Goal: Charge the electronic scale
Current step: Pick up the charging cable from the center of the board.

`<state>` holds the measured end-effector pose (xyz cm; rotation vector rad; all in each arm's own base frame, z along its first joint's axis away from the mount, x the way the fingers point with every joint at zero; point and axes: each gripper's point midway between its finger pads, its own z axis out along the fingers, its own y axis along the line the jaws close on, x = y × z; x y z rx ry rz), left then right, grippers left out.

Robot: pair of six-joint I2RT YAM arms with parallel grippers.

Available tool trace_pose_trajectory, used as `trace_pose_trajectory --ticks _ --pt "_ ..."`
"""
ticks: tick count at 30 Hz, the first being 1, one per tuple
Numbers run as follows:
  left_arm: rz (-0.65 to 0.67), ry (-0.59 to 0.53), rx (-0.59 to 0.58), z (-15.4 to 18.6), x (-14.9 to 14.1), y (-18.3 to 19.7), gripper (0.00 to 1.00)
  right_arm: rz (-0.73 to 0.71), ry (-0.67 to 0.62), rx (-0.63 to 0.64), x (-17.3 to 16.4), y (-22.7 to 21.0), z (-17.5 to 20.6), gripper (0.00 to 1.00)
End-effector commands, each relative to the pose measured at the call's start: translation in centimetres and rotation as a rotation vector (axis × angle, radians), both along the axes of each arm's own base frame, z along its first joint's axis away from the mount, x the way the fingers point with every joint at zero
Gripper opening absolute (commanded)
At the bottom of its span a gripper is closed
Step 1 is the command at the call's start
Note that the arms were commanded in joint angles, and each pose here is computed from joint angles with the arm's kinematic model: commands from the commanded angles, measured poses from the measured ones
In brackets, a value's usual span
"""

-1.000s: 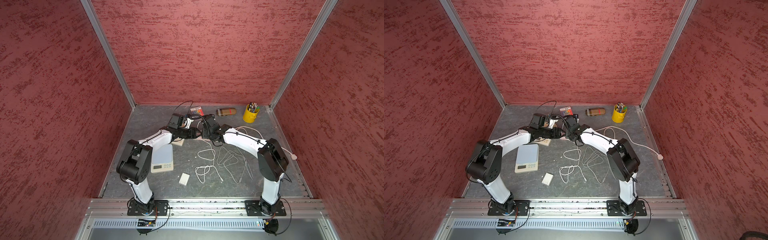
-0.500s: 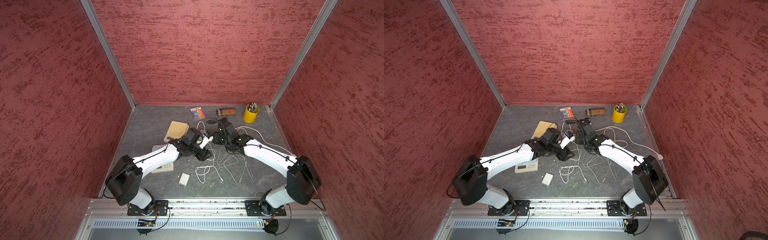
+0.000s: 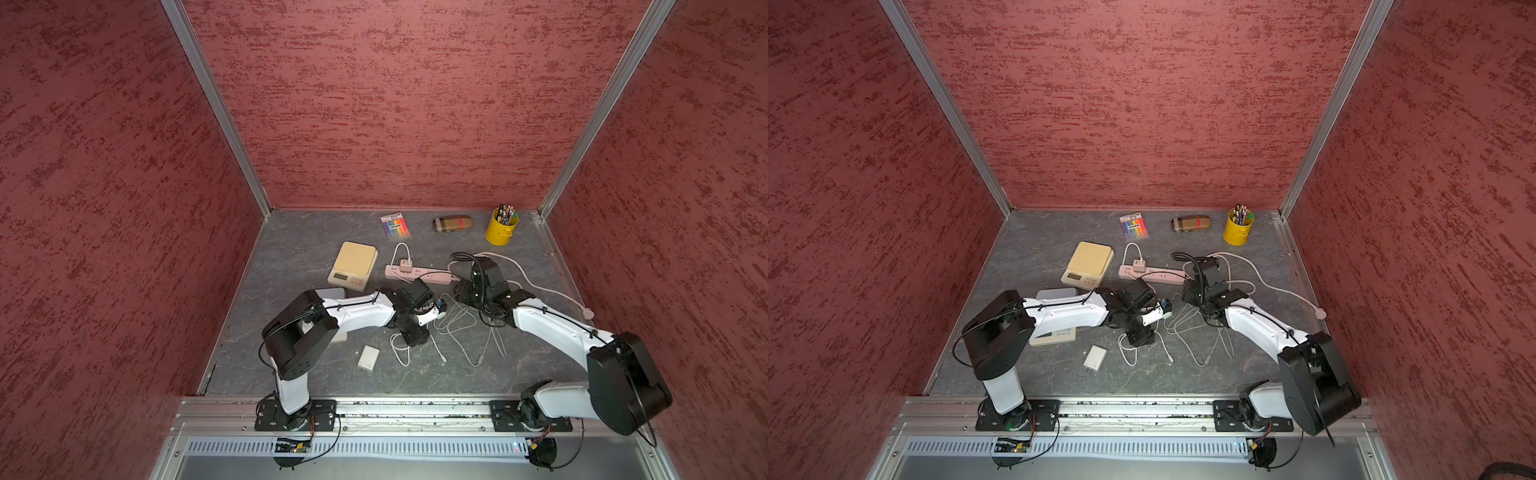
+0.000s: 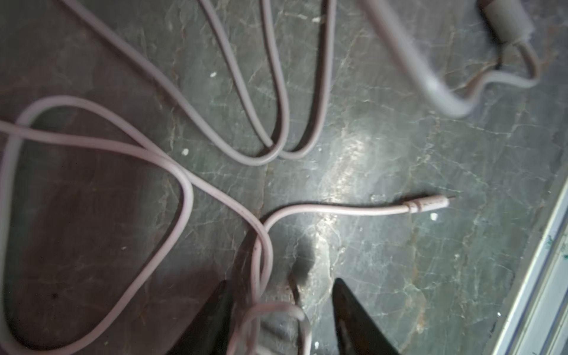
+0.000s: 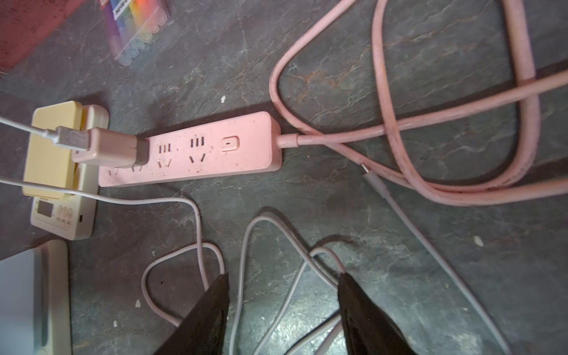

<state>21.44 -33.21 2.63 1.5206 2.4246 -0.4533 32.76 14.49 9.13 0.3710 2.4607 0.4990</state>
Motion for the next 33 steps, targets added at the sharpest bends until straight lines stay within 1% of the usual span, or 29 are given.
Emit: trace_pose_trajectory --ticks 1,6,8,9,11,12,14,15,16,18,21,23,26,28,30,33 --pt "0.050 -0.023 0.025 0.0 1.4 0.2 0.36 0.000 -0.064 0.079 0.8 0.8 1.7 0.59" --pt "0.056 -0.043 0.037 0.3 2.1 0.4 0.10 -0.002 -0.085 0.126 1.0 1.3 2.4 0.59" --pt "0.049 -0.031 0.041 0.6 2.0 0.8 0.01 0.003 -0.090 0.160 0.9 1.6 2.6 0.59" --pt "0.051 -0.013 0.025 1.3 2.0 1.1 0.00 0.002 -0.098 0.187 0.9 1.7 2.9 0.59" --pt "0.076 0.001 -0.041 3.5 2.4 1.6 0.00 -0.002 -0.125 0.243 0.8 1.8 3.8 0.59" --pt "0.094 0.007 -0.099 5.2 2.8 1.7 0.00 -0.009 -0.147 0.271 0.7 1.7 4.5 0.56" --pt "0.136 0.035 -0.229 8.4 3.6 1.8 0.00 -0.021 -0.207 0.326 0.5 1.5 6.2 0.45" --pt "0.168 0.055 -0.301 10.1 4.1 2.0 0.00 -0.024 -0.253 0.358 0.3 1.4 7.5 0.42" --pt "0.205 0.073 -0.357 11.3 4.7 2.2 0.00 -0.032 -0.289 0.384 0.1 1.2 8.5 0.41" --pt "0.289 0.126 -0.497 13.9 6.0 2.8 0.00 -0.058 -0.377 0.449 -0.4 0.7 10.8 0.42" --pt "0.413 0.188 -0.675 16.5 8.2 3.9 0.00 -0.092 -0.442 0.562 -1.5 0.2 12.5 0.56" --pt "0.506 0.221 -0.741 17.2 9.6 4.7 0.00 -0.060 -0.461 0.638 -2.1 1.0 13.4 0.57" --pt "0.619 0.266 -0.797 17.6 11.3 5.3 0.00 0.022 -0.480 0.664 -2.7 3.6 14.3 0.58" --pt "0.667 0.279 -0.822 17.9 12.1 5.4 0.00 0.080 -0.491 0.670 -3.1 5.8 15.0 0.60" --pt "0.702 0.290 -0.845 18.0 12.7 5.2 0.00 0.161 -0.493 0.718 -3.4 8.4 15.8 0.61" --pt "0.746 0.314 -0.879 18.3 13.4 5.1 0.00 0.238 -0.506 0.793 -3.8 11.4 16.8 0.62"
